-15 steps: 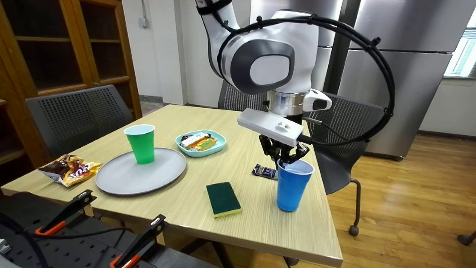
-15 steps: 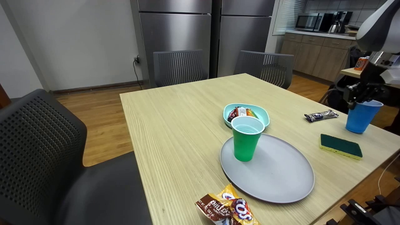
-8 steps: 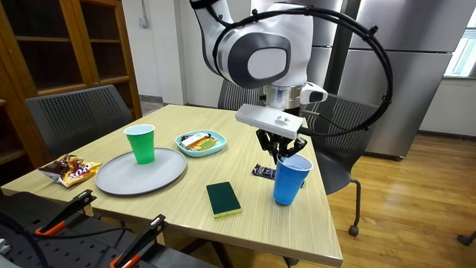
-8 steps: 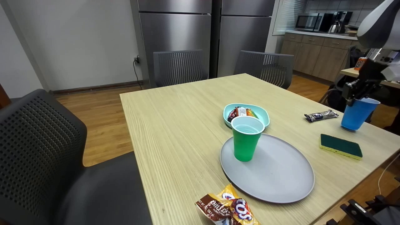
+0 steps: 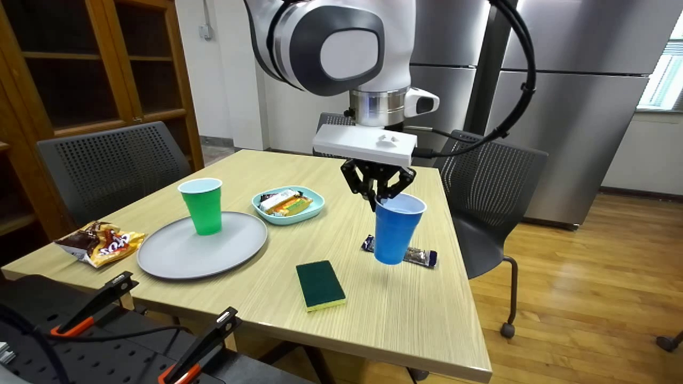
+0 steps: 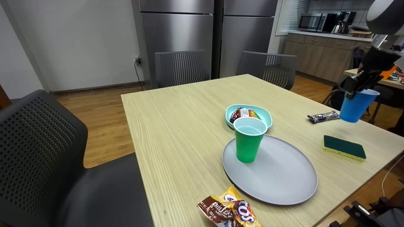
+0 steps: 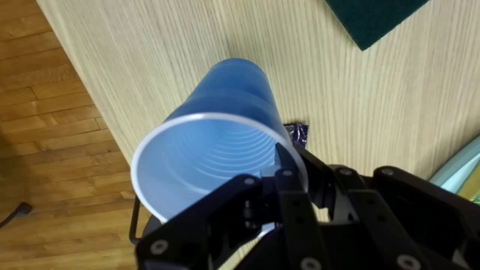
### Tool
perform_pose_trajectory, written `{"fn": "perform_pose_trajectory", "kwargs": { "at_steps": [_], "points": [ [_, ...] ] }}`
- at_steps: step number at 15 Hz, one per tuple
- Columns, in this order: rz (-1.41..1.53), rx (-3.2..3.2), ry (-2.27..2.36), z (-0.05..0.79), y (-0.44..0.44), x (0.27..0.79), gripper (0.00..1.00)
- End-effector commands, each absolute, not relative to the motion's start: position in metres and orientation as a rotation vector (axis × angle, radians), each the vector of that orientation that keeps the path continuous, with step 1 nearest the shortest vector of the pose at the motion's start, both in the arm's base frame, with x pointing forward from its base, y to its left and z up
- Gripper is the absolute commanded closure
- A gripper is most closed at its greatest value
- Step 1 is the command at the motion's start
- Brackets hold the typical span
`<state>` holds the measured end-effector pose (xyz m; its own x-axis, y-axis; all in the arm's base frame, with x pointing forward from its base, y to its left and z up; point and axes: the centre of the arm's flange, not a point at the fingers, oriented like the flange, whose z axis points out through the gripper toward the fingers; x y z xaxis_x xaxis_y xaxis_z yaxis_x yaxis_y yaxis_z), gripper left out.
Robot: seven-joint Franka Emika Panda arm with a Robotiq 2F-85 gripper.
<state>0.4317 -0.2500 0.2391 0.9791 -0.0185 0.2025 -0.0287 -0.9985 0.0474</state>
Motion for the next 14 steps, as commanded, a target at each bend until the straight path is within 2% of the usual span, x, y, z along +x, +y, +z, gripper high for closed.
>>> {"fn": "perform_pose_trajectory", "kwargs": {
  "at_steps": [1, 14],
  "points": [
    [0.367, 3.064, 0.197, 0.256, -0.21, 0.414, 0.98],
    [0.442, 2.982, 1.033, 0.26, -0.084, 0.374, 0.98]
  ]
}}
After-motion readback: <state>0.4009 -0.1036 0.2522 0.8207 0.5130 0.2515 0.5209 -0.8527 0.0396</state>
